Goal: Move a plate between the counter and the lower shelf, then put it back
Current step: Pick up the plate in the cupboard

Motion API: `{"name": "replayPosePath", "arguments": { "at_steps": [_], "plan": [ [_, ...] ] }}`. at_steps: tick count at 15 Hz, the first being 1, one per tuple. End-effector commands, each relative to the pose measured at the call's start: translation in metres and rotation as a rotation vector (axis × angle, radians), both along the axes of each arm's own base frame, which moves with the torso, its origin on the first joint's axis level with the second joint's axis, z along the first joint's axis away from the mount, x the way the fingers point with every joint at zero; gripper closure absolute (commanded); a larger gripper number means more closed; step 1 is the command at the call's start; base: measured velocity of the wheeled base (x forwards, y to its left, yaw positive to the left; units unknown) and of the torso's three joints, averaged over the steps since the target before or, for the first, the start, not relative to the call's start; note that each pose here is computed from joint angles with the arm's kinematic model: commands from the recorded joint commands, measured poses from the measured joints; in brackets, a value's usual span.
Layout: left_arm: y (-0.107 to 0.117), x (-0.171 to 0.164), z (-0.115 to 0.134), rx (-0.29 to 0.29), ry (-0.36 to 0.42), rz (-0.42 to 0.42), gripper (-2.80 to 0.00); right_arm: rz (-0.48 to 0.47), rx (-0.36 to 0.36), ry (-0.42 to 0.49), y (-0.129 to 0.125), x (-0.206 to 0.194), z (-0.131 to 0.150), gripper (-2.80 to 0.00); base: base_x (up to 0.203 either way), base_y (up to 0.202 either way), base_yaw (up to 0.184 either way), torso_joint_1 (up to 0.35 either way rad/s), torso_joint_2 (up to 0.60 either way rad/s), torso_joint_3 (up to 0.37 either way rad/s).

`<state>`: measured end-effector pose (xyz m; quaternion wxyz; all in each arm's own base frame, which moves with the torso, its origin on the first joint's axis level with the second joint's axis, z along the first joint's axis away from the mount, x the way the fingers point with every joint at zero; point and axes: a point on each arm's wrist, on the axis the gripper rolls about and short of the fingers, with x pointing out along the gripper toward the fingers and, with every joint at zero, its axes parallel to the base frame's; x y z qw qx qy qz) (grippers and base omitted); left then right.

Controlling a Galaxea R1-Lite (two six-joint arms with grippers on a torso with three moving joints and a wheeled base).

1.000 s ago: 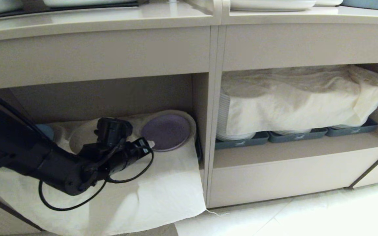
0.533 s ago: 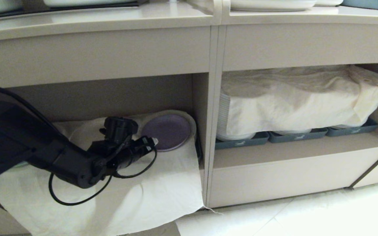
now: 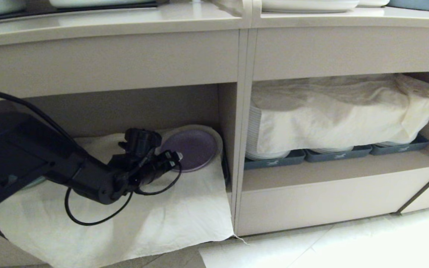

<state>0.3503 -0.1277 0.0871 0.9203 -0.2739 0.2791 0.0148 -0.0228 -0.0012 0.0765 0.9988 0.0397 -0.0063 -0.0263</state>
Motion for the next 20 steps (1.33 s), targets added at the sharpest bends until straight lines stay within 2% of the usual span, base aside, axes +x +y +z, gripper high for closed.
{"name": "replayPosePath", "arguments": {
  "at_steps": [1, 7, 15, 20],
  "plan": [
    [-0.001, 0.004, 0.004, -0.020, -0.006, 0.014, -2.80, -0.001, 0.001, 0.000, 0.000, 0.000, 0.000, 0.00, 0.000, 0.000, 0.000, 0.000, 0.00, 0.000],
    [0.003, 0.010, -0.009, -0.019, 0.034, 0.040, -2.80, 0.001, 0.001, 0.000, 0.000, 0.000, 0.000, 0.00, 0.000, 0.000, 0.000, 0.000, 0.00, 0.000],
    [-0.001, 0.020, -0.005, -0.029, 0.005, 0.039, -2.80, 0.000, 0.001, 0.000, 0.000, 0.000, 0.000, 0.00, 0.000, 0.000, 0.000, 0.000, 0.00, 0.000],
    [-0.001, 0.021, -0.012, -0.023, 0.021, 0.041, -2.80, -0.001, 0.001, 0.000, 0.000, 0.000, 0.000, 0.00, 0.000, 0.000, 0.000, 0.000, 0.00, 0.000]
  ]
}}
